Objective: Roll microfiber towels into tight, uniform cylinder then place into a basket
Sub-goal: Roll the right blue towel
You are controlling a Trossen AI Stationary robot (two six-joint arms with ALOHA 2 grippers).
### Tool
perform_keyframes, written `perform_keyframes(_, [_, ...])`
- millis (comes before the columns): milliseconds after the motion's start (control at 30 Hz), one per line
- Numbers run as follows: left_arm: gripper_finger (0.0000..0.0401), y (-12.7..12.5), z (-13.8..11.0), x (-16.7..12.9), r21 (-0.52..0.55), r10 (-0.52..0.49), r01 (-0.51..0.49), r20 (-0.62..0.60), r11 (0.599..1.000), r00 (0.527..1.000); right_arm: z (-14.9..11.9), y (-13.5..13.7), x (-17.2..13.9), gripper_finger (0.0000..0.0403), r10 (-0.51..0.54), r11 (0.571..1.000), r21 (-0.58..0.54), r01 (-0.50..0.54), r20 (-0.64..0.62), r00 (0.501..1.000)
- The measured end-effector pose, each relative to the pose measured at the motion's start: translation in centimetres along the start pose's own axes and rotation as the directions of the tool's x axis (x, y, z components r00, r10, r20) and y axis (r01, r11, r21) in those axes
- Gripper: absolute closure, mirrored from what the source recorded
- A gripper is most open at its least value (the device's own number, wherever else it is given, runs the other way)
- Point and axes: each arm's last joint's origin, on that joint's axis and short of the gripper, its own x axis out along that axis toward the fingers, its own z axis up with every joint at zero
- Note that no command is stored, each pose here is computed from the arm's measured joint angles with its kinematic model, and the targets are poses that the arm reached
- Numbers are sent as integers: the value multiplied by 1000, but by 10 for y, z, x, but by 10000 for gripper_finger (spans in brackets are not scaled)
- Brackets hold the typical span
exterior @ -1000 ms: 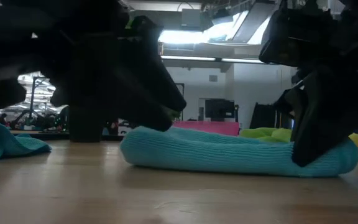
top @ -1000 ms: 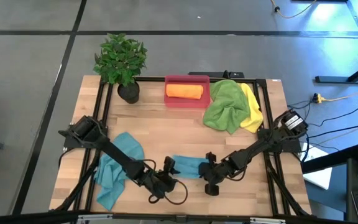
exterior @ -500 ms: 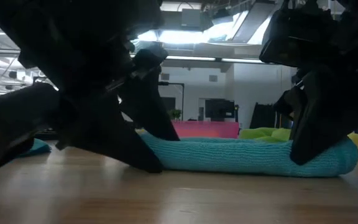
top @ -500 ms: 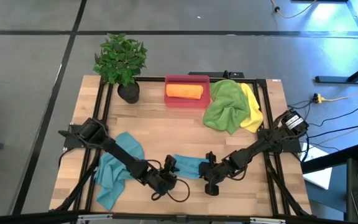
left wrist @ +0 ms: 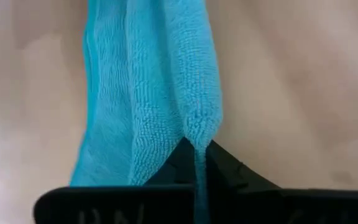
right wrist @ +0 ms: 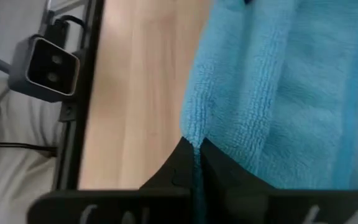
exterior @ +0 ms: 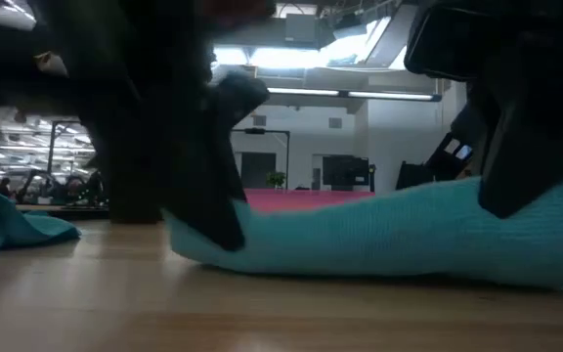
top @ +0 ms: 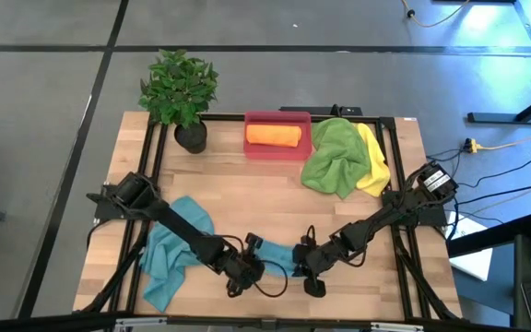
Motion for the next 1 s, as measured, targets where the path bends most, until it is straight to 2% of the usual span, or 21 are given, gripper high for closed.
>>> perform_keyframes(100, [400, 7, 5, -12, -65, -104, 105, 9, 992, 995, 0, 1, 0, 394, 11, 1000, 21, -11, 1, 1000])
perform_keyframes(200, [400, 18, 4, -20, -137, -216, 218, 26, 966, 976, -2, -2, 0, 394, 34, 999, 42, -35, 24, 999])
perform_keyframes(400, [401, 38, -7, -16, -236, -346, 345, 40, 908, 937, -17, -20, -1, 394, 95, 985, 133, -110, 117, 989])
perform_keyframes(533, [401, 52, -23, -3, -283, -373, 378, 75, 881, 925, -26, -38, -3, 394, 41, 976, 208, -69, 139, 990])
perform_keyframes(700, [401, 62, -43, 7, -347, -382, 392, 101, 852, 919, -27, -50, -3, 394, -45, 968, 251, 8, 144, 989])
perform_keyframes(833, [401, 63, -51, 10, -384, -401, 416, 121, 824, 908, -26, -53, -3, 394, -48, 967, 256, 10, 146, 988])
perform_keyframes(1000, [401, 52, -40, 4, -367, -458, 481, 156, 796, 875, -20, -43, -3, 394, 8, 971, 236, -46, 161, 987])
